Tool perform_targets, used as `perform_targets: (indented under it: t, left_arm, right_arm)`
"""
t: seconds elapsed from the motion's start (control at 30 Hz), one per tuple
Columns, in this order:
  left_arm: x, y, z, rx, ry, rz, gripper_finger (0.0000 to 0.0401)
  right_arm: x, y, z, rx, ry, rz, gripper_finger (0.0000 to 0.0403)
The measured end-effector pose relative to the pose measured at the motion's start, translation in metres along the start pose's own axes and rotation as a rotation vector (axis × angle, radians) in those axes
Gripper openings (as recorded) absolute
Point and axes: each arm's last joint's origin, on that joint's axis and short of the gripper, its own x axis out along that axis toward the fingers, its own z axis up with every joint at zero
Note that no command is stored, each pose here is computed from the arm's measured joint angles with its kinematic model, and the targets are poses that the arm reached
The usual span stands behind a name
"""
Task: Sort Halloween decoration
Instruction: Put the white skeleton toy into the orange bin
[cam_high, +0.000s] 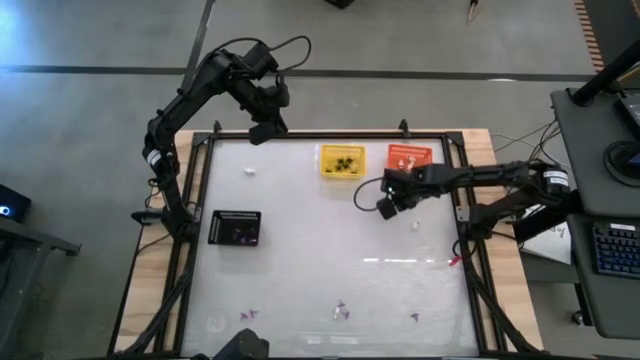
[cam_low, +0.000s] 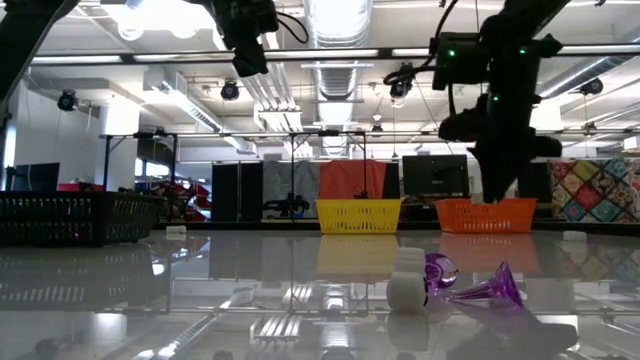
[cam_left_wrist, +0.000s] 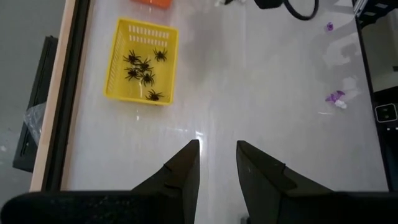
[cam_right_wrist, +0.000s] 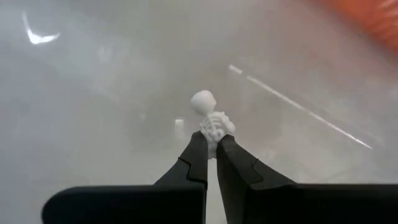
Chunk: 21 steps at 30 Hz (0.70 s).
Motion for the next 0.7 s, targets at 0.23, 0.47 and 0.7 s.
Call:
perform_targets:
  t: [0.23,0.47,0.7]
  left_arm:
    - [0.000,-0.001,-0.002,-0.012,0.016,-0.010,0.0088]
    - [0.000,-0.001,-0.002,-0.013,0.019,-0.012,0.0088]
    - [0.000,-0.001,-0.002,-0.013,0.019,-0.011,0.0088]
  right_arm:
    - [-0.015,-0.017,0.033,0.076,-0.117,-0.075,0.0009]
    - [-0.032,-0.045,0.071,0.112,-0.203,-0.106,0.0009]
    - [-0.037,-0.072,0.088,0.116,-0.216,-0.149,0.0020]
